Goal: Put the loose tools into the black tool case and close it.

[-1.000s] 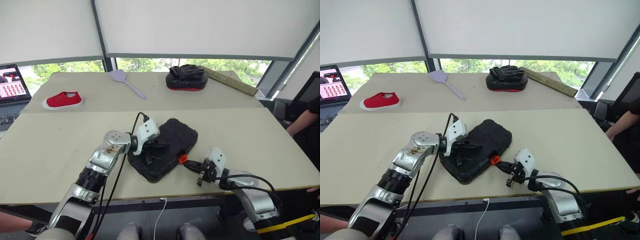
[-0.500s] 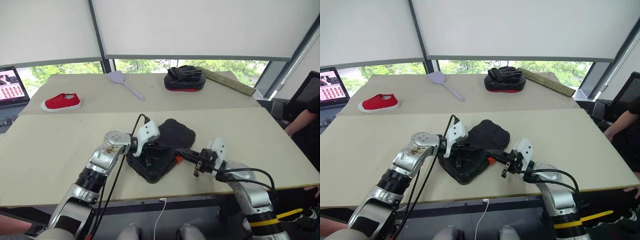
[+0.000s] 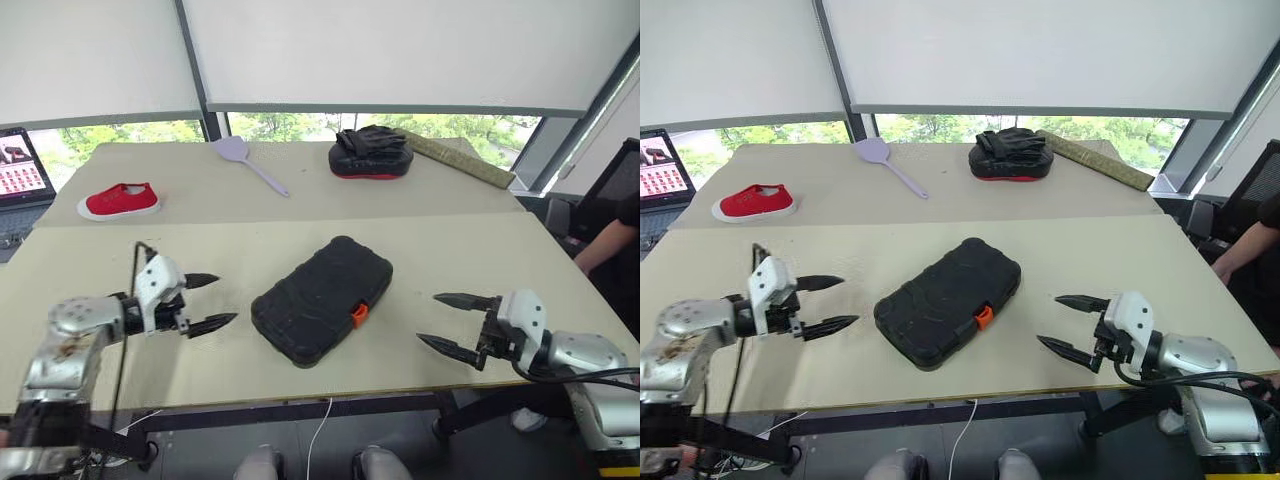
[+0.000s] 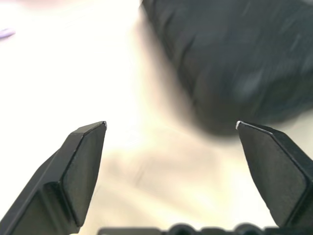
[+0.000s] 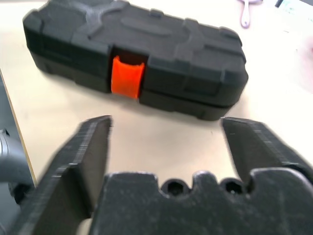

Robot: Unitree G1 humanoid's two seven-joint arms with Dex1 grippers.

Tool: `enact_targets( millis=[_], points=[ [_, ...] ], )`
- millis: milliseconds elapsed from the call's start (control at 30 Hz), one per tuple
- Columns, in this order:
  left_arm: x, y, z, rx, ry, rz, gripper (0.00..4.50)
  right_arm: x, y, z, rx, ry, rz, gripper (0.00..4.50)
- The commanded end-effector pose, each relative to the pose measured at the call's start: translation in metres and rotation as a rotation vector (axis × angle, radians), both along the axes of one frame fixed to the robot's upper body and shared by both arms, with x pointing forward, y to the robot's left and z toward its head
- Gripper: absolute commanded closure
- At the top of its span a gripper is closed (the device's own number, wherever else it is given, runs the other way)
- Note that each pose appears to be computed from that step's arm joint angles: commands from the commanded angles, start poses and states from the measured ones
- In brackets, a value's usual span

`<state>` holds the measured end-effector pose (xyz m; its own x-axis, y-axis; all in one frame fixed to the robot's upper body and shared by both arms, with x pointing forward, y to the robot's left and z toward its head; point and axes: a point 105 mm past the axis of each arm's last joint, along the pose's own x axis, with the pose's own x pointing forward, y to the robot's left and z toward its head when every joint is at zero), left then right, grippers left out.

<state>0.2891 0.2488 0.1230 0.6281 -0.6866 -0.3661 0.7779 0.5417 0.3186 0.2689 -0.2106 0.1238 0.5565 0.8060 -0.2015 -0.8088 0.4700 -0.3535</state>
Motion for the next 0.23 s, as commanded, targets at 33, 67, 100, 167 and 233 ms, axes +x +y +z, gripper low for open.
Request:
enact_targets(
  millis=[33,67,100,167,233],
  points=[
    [-0.014,0.021,-0.006,0.047,-0.031,0.039,0.00,0.002,-0.017,0.002,-0.094,-0.077,0.008,0.03],
    [-0.017,0.025,-0.010,0.048,-0.027,0.057,0.00,0.003,-0.018,0.003,-0.104,-0.094,0.006,0.03],
    [-0.020,0.027,-0.013,0.052,-0.027,0.069,0.00,0.004,-0.019,0.003,-0.113,-0.107,0.008,0.03],
    [-0.025,0.027,-0.018,0.046,-0.023,0.080,0.00,0.005,-0.021,0.003,-0.128,-0.123,0.009,0.03],
    [-0.026,0.026,-0.020,0.046,-0.030,0.091,0.00,0.006,-0.023,0.003,-0.133,-0.128,0.005,0.03]
  ],
)
